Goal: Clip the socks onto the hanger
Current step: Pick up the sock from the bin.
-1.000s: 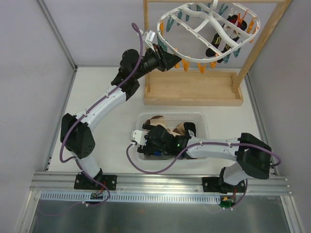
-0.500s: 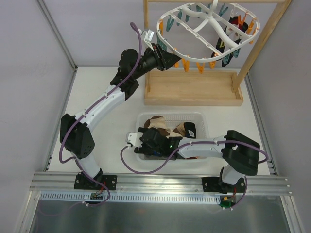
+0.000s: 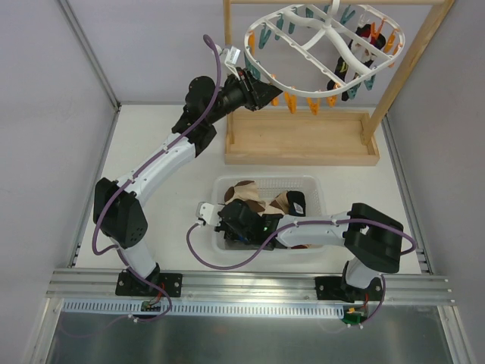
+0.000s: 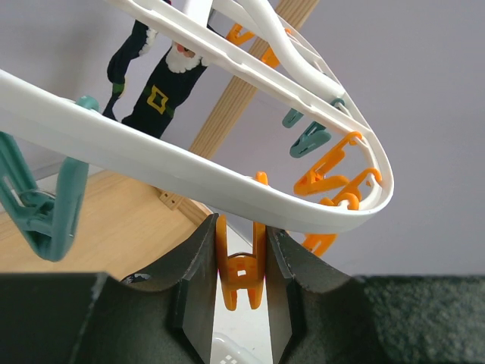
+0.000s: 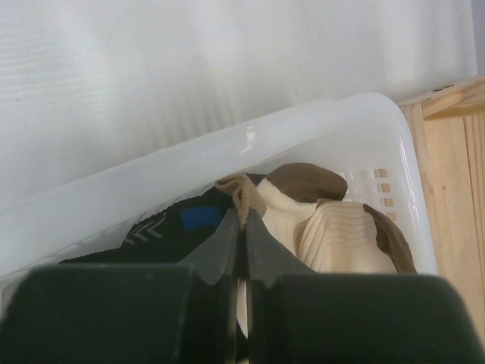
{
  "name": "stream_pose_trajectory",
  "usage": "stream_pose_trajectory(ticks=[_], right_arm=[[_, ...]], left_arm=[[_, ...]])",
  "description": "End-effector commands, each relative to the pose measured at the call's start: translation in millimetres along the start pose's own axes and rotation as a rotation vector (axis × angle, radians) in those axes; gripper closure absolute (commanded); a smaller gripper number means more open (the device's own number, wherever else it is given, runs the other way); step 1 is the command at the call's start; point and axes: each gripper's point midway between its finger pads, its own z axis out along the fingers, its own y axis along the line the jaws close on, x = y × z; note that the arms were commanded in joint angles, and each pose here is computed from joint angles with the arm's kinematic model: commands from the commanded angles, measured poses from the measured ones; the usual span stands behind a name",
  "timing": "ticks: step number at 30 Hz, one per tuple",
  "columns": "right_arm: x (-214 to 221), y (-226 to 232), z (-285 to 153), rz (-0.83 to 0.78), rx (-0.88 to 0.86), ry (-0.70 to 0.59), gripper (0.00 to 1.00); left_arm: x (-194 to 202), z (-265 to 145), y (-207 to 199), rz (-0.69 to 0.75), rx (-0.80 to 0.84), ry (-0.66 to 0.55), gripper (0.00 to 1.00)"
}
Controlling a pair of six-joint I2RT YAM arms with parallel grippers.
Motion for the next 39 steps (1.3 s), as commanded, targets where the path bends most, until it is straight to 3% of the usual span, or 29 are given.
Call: stream_pose_trajectory(ticks=[1, 14, 27, 33, 39], right_arm=[[-26.6, -20.6, -8.0, 0.063, 0.063, -0.069, 0.99], [-22.4, -65.7, -69.3, 0.333, 0.118, -0.181, 0.99], [-32.4, -174.7, -183.6, 0.707, 0.174, -0.438, 0.99], [-38.4, -202.0, -185.0, 0.76, 0.171, -0.41, 0.99], [-54.8, -235.8, -193.6, 0.854, 0.214, -0.475, 0.99]], left_arm=[[-26.1, -10.6, -18.4, 0.03, 0.035, -0.052, 1.0], [-27.7, -10.9, -14.7, 0.017, 0.031, -0.053, 1.0], [-27.6, -15.1, -29.1, 0.021, 0.114, -0.022, 1.0], [-29.1, -16.7, -39.5, 0.046, 0.179, -0.014, 1.0], [-28.8, -17.4, -42.1, 0.059, 0.201, -0.015, 1.0]])
